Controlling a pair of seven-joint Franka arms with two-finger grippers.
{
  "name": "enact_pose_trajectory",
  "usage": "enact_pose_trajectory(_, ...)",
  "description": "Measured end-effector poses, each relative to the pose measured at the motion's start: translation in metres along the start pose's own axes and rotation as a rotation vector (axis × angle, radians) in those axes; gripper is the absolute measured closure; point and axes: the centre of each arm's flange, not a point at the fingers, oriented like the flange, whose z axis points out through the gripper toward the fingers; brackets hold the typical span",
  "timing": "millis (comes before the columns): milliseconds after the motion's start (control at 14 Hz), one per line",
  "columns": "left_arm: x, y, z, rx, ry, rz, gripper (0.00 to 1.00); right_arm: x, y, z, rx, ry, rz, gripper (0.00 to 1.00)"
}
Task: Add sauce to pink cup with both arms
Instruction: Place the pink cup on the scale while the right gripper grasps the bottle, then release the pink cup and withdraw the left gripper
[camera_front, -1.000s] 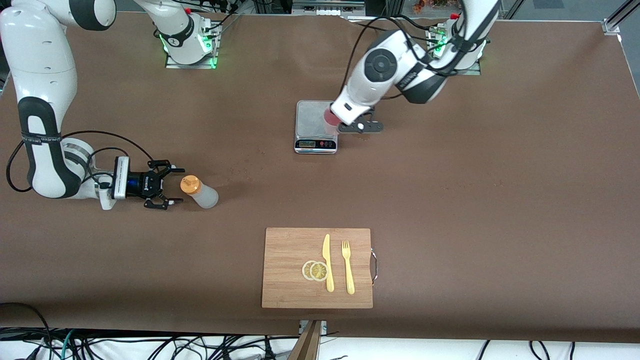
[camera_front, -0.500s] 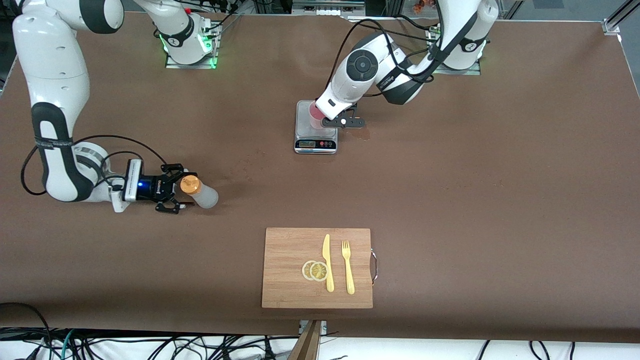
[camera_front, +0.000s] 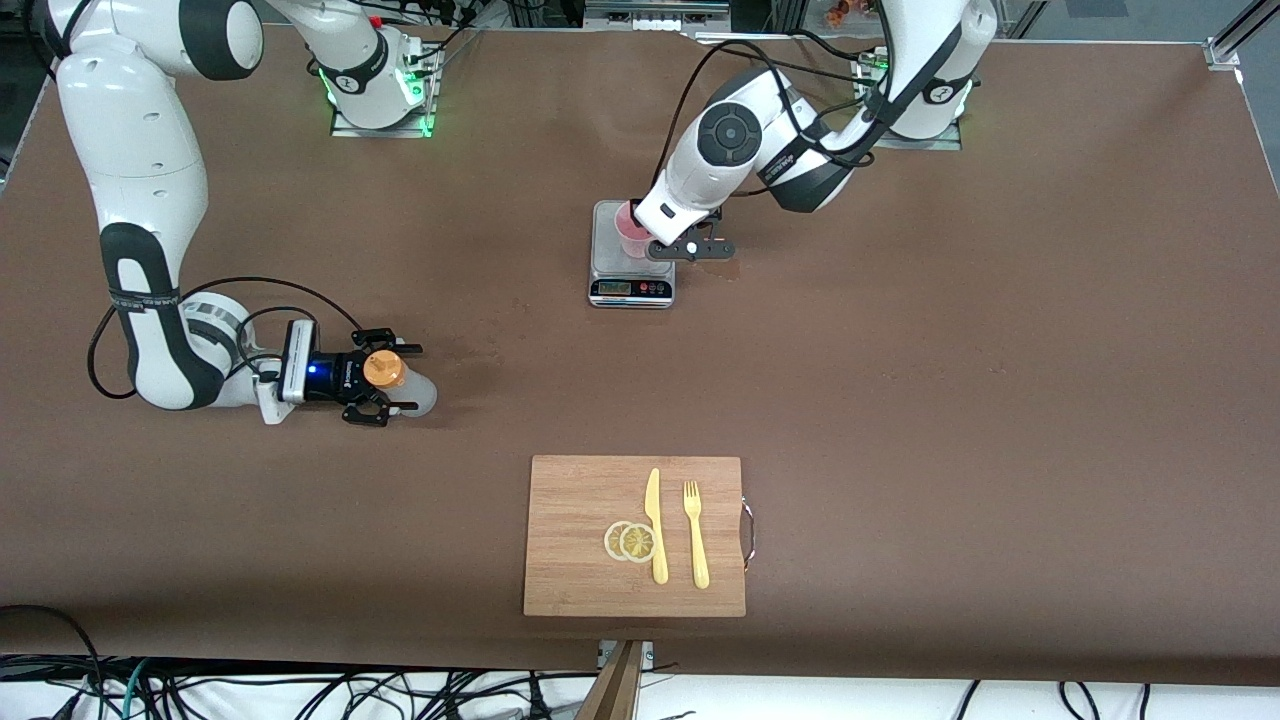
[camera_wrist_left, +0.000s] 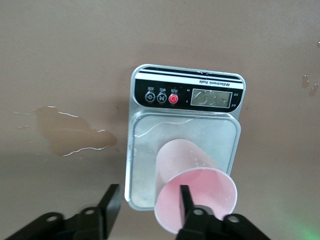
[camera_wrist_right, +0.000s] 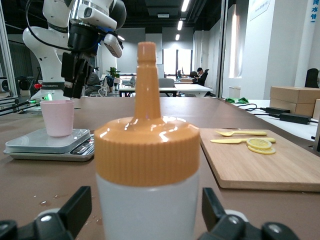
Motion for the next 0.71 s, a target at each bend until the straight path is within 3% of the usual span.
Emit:
enact_pose_trajectory(286,0.001,-0.007,-0.069,0.11,-0.027,-0.019,0.0,0.005,0.006,-0.001,-0.001,-0.001,-0.016,0.53)
enact_pose_trajectory(429,0.017,-0.022,-0.109,0.136,-0.038,-0.06,0.0,0.01,0.01,0.001,0.003,-0.002,-0.016,0.71)
enact_pose_trajectory(571,0.034,-0.041,-0.143,0.153,-0.061,-0.082,0.0,0.02,0.014,0.011,0.019,-0.009,0.011,0.74)
enact_pose_trajectory(643,0.044,-0.053,-0.157,0.163,-0.07,-0.073,0.0,0.032,0.02,0.014,0.026,-0.045,-0.003,0.76)
enact_pose_trajectory(714,0.056,-0.069,-0.171,0.169,-0.074,-0.052,0.0,0.05,0.028,0.013,0.033,-0.119,-0.013,0.79)
